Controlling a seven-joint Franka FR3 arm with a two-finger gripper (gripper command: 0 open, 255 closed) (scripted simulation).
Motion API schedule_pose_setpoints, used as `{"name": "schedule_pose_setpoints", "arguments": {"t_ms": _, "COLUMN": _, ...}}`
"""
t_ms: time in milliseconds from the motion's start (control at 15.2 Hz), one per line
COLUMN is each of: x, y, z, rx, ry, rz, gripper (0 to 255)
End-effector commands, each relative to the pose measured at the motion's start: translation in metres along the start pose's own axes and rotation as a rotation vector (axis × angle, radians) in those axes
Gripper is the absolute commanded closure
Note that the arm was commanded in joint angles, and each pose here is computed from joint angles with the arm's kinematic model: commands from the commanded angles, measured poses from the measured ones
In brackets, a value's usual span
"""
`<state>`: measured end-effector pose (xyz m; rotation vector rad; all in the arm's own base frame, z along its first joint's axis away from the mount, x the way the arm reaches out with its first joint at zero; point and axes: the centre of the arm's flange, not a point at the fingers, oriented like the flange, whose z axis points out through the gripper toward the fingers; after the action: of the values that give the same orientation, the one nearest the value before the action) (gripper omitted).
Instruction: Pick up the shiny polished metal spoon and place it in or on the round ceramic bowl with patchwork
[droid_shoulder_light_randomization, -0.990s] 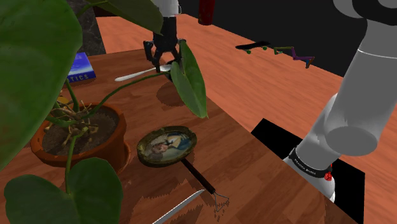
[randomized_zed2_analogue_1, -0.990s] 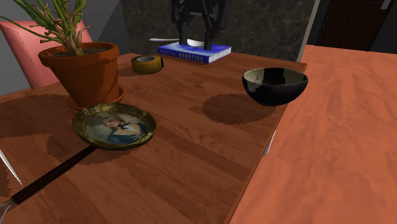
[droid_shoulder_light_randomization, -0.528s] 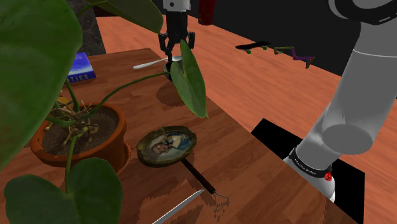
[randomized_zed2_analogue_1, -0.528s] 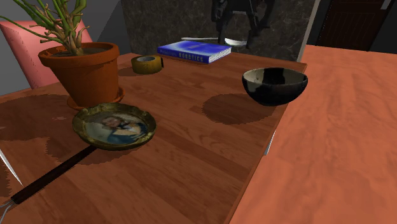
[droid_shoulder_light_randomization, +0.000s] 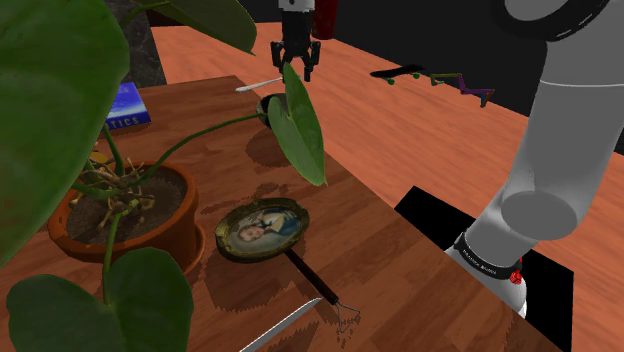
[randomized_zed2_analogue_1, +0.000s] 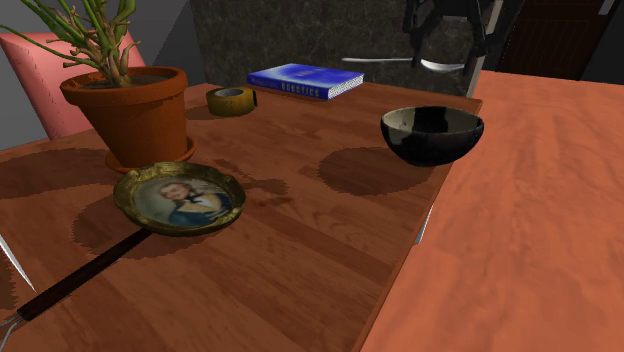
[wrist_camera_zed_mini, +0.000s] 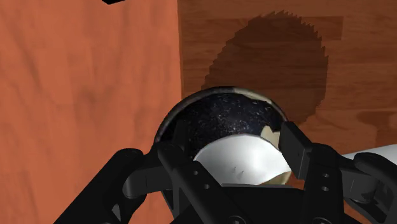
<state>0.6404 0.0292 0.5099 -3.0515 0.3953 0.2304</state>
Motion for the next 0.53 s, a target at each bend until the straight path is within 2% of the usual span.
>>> {"name": "schedule_pose_setpoints", "arguments": {"t_ms": 0, "x": 0.016, "y": 0.022, "z": -0.005, "rx": 0.0, "ry": -0.001, "rz": -0.001, "gripper": 255}}
{"name": "schedule_pose_setpoints", "arguments": {"t_ms": 264, "x": 0.044, "y": 0.06, "z": -0.012, "rx": 0.0, "ry": -0.001, "rz": -0.001, "gripper": 255}}
{"name": "schedule_pose_setpoints", "arguments": {"t_ms": 462, "x": 0.046, "y": 0.06, "z": 0.003, "rx": 0.0, "ry": -0.001, "rz": -0.001, "gripper": 255}}
